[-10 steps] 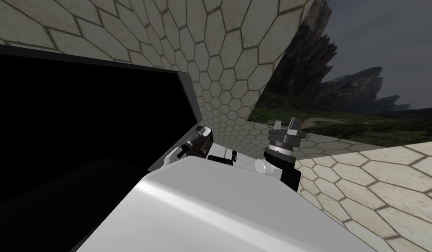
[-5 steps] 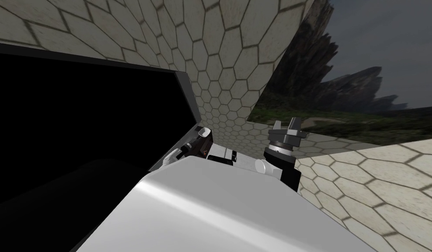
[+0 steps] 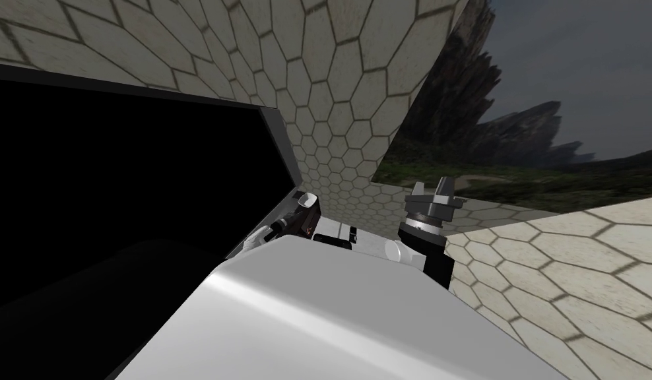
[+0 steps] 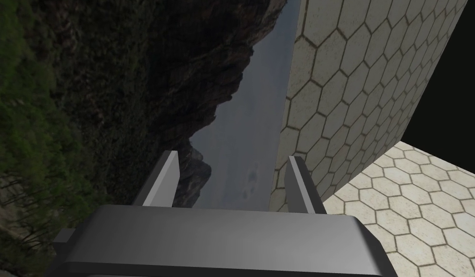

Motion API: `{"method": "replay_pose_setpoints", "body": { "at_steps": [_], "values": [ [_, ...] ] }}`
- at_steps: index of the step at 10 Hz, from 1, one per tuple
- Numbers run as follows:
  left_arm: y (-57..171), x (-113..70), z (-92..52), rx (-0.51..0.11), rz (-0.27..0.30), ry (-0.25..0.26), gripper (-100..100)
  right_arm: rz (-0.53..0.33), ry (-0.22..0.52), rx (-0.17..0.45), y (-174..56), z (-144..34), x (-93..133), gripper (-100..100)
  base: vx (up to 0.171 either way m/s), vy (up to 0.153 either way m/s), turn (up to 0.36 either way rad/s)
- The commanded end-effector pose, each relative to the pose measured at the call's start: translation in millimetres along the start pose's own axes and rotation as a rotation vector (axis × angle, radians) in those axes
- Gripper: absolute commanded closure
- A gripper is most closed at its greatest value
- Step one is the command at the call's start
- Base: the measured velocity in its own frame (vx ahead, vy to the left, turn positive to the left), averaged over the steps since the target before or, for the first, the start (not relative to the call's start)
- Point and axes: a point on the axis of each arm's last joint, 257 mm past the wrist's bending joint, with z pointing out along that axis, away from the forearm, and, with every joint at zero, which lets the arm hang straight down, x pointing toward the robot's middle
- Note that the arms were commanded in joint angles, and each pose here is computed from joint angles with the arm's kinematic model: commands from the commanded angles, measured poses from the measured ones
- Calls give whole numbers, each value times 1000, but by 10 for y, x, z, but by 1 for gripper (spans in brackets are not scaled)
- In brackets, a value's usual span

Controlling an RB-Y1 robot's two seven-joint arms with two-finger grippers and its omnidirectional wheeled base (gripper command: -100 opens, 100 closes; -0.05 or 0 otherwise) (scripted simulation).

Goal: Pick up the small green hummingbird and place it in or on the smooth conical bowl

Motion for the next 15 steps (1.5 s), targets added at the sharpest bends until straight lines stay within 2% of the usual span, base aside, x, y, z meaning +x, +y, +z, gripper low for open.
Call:
{"method": "replay_pose_setpoints", "body": {
  "at_steps": [1,4,5,8,9,12,13,14,15],
  "values": [
    [88,92,-33,-15,11,22,-100,0,0,0,0,0,0,0,-6,19,-35],
    [432,477,-182,-76,70,130,-100,0,0,0,0,0,0,0,-21,26,-110],
    [442,488,-188,-78,69,133,-100,0,0,0,0,0,0,0,-26,26,-40],
    [700,782,-347,-124,111,219,-100,0,0,0,0,0,0,0,-46,23,-128],
    [814,932,-435,-146,130,262,-100,0,0,0,0,0,0,0,-98,23,-232],
    [924,1183,-564,-172,146,325,-100,0,0,0,0,0,0,0,-112,25,-181],
    [925,1234,-582,-175,146,335,-100,0,0,0,0,0,0,0,-119,22,-101],
    [908,1185,-565,-171,145,325,-100,0,0,0,0,0,0,0,-44,12,-30],
    [907,1191,-564,-170,146,326,0,0,0,0,0,0,0,0,-7,0,1]
  ]
}}
